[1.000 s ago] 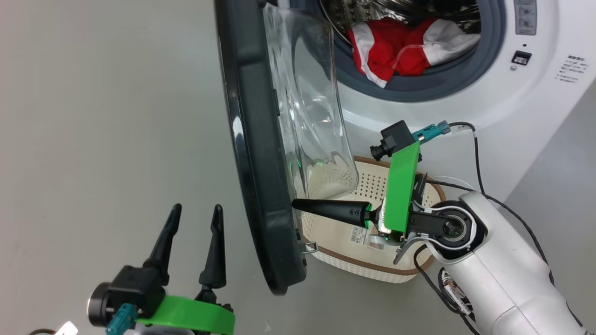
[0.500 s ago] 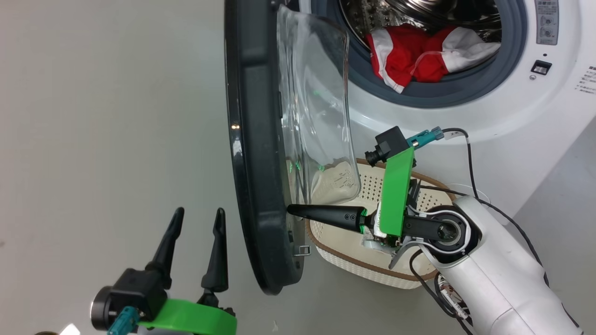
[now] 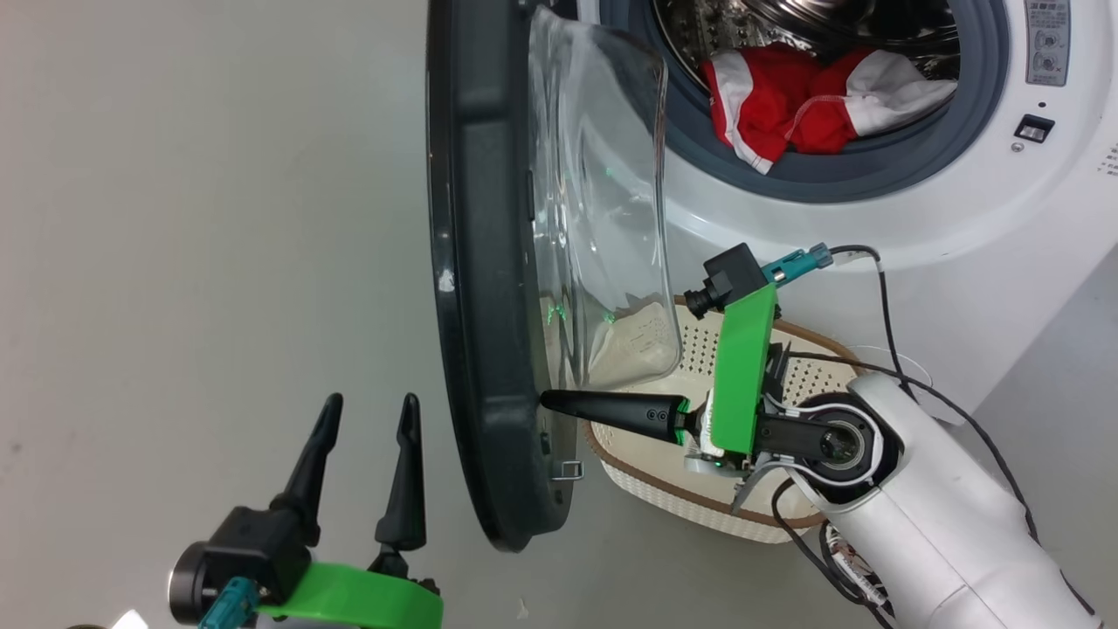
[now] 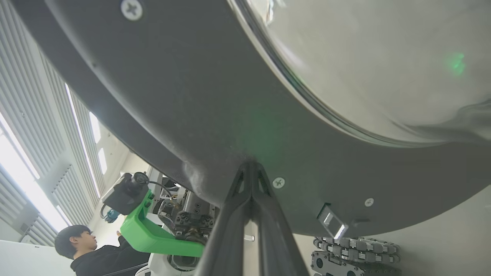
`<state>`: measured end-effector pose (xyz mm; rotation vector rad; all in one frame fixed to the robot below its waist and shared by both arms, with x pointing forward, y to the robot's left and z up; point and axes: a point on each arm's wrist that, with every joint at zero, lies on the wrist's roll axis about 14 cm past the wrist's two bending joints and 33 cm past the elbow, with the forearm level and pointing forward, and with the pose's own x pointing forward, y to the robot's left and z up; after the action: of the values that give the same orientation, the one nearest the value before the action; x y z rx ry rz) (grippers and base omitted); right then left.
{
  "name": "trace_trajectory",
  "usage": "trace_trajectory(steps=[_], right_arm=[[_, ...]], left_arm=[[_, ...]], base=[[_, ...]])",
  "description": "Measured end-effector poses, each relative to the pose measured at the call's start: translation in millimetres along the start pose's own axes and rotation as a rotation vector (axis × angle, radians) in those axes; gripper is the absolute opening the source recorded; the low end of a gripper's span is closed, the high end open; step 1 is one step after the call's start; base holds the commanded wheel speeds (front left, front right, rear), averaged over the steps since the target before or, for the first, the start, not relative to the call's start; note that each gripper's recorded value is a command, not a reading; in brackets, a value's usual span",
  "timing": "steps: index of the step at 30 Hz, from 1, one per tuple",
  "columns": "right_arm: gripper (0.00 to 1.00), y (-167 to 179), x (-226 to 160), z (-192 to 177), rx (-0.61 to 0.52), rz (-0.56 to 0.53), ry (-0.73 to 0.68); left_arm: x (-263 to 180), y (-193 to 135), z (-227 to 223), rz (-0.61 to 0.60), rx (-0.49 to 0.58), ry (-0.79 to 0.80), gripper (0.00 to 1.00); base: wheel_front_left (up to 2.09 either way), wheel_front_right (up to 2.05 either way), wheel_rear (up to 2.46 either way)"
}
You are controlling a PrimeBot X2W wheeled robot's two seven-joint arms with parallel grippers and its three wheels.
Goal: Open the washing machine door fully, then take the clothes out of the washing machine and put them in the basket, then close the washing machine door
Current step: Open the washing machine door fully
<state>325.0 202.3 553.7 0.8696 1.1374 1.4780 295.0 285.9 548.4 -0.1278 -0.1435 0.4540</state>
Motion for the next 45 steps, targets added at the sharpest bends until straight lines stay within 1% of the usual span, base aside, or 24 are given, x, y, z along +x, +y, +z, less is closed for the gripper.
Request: trace_trajectory(steps=[3, 4, 7, 10, 12, 13, 15, 17, 18, 20, 21, 23, 27, 30, 33, 36, 39, 45], right_arm=[[0.0, -1, -3, 4, -0.05, -0.024, -0.023], [0.0, -1, -3, 4, -0.05, -0.024, -0.023], [0.0, 0, -8, 9, -0.108, -0.046, -0.06], [0.0, -9, -14, 6, -0.147, -0.087, -0.1], [0.39, -17, -19, 6, -0.201, -0.132, -0.135], [0.47, -20, -23, 7, -0.24, -0.159, -0.154], [0.72, -26, -30, 12, -0.317, -0.211, -0.199], [0.8, -29, -38, 18, -0.384, -0.252, -0.255], [0.87, -31, -43, 21, -0.429, -0.279, -0.282], [0.98, -30, -51, 26, -0.544, -0.334, -0.324], [1.0, -29, -56, 31, -0.602, -0.362, -0.355], [1.0, -24, -63, 36, -0.705, -0.403, -0.394], [1.0, -18, -77, 40, -0.861, -0.486, -0.468], [1.0, -16, -89, 43, -0.944, -0.539, -0.528], [1.0, -11, -106, 48, -1.027, -0.585, -0.621], [1.0, -4, -122, 53, -1.102, -0.62, -0.718], [1.0, -5, -135, 52, -1.151, -0.672, -0.773], [1.0, -16, -173, 44, -1.186, -0.794, -0.857]], left_arm=[[0, 0, 0, 0.0, 0.0, -0.002, 1.0], [0, 0, 0, 0.0, 0.0, -0.002, 1.0], [1, 0, 1, 0.001, 0.003, -0.004, 1.0], [1, 1, 2, 0.0, 0.003, -0.005, 1.0], [1, 2, 2, 0.003, 0.004, -0.007, 1.0], [1, 2, 3, 0.002, 0.004, -0.009, 1.0], [1, 1, 3, 0.001, 0.003, -0.01, 1.0], [1, 1, 3, 0.0, 0.0, -0.01, 1.0], [0, 1, 3, 0.0, -0.001, -0.007, 1.0], [-2, 2, 0, 0.005, -0.006, 0.0, 1.0], [-2, 2, 0, 0.007, -0.006, 0.0, 1.0], [-2, 1, 2, 0.004, -0.006, -0.004, 1.0], [-2, -1, 3, -0.002, -0.008, -0.01, 1.0], [-2, -2, 3, -0.007, -0.009, -0.007, 1.0], [-2, -4, 3, -0.012, -0.011, -0.008, 1.0], [-6, -3, 0, -0.008, -0.014, 0.001, 1.0], [-7, -3, 0, -0.005, -0.016, -0.001, 1.0], [-12, -1, 2, 0.001, -0.02, -0.008, 1.0]], base=[[0.0, 0.0, 0.0], [0.0, 0.0, 0.0], [0.0, 0.0, 0.0], [0.0, 0.0, 0.0], [0.0, 0.0, 0.0], [0.0, 0.0, 0.0], [0.0, 0.0, 0.0], [0.0, 0.0, 0.0], [0.0, 0.0, 0.0], [0.0, 0.0, 0.0], [0.0, 0.0, 0.0], [0.0, 0.0, 0.0], [0.0, 0.0, 0.0], [0.0, 0.0, 0.0], [0.0, 0.0, 0.0], [0.0, 0.0, 0.0], [0.0, 0.0, 0.0], [0.0, 0.0, 0.0]])
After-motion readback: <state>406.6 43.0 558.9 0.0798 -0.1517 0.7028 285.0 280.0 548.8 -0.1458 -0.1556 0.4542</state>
